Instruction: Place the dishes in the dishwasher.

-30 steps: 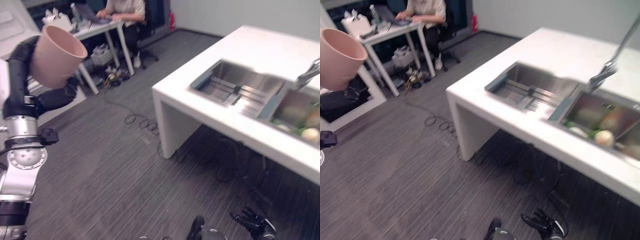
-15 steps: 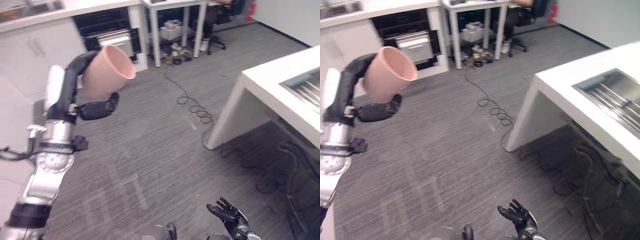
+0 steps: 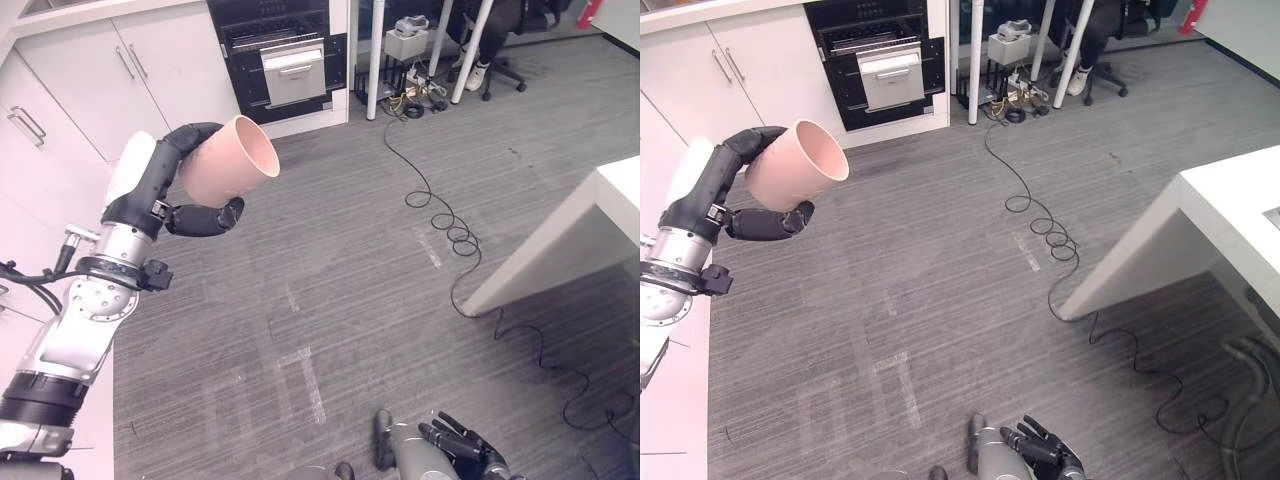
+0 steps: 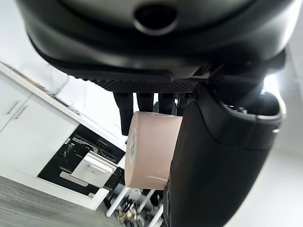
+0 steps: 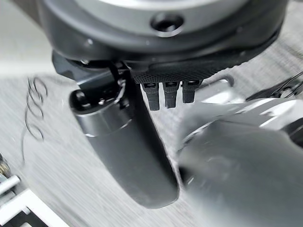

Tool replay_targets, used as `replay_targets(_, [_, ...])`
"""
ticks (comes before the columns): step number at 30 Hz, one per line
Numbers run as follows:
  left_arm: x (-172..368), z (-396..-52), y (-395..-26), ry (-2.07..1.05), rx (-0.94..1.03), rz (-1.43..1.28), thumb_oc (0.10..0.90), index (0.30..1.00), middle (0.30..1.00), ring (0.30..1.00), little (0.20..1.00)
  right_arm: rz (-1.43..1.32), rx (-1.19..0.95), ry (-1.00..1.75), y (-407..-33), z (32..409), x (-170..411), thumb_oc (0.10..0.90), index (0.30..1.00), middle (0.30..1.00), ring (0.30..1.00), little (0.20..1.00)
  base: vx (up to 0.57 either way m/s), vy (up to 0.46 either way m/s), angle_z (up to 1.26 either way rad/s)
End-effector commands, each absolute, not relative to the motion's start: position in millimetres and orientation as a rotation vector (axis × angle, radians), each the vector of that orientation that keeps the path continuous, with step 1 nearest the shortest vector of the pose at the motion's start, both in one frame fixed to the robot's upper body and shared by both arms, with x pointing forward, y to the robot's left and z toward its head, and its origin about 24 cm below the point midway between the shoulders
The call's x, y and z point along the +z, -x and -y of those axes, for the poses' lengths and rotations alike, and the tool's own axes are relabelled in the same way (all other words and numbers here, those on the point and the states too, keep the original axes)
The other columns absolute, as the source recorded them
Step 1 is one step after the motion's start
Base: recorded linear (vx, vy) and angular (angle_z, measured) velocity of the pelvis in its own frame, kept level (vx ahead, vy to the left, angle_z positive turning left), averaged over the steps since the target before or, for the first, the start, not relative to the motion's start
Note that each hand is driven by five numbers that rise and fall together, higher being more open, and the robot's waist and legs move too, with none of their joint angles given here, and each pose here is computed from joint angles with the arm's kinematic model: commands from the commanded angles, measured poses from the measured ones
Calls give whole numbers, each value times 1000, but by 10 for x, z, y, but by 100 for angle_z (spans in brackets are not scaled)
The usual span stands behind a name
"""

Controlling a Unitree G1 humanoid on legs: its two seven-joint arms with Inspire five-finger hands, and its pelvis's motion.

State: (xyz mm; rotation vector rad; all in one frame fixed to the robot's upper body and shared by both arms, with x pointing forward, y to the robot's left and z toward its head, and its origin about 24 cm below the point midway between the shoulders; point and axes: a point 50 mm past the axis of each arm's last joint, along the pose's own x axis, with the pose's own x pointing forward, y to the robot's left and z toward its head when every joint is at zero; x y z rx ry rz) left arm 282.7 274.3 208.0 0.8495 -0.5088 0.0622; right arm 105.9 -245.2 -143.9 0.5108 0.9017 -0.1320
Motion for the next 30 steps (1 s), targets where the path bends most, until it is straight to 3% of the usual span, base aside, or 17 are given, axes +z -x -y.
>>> replay_targets(1, [2849, -2631, -2568, -806, 111, 884, 400, 300, 300, 300, 300, -797, -152, -469, -1204, 2758, -1279, 800, 900, 900, 900, 900, 226, -283, 26])
replay_targets(12, [2755, -2645, -2596, -782, 76, 843, 400, 300, 300, 300, 300, -834, -139, -422, -1094, 2864, -1281, 800, 900, 900, 900, 900, 282, -82, 13])
replay_targets(13, [2520, -2593, -2594, -776, 63, 815, 400, 300, 300, 300, 300, -892, -145, -416, -1049, 2802, -1338, 800, 900, 900, 900, 900, 693, 145, -27])
replay_targets(19, [2286, -2555, -2541, -810, 62, 809, 400, 300, 300, 300, 300, -937, -143, -409, -996, 2729, -1390, 800, 900, 900, 900, 900, 503, 107, -52])
replay_targets(30, [2467, -2493, -2578, -907, -40, 798, 400, 300, 300, 300, 300, -851, -147, -400, -1064, 2498, -1404, 800, 900, 900, 900, 900, 386, 132, -12])
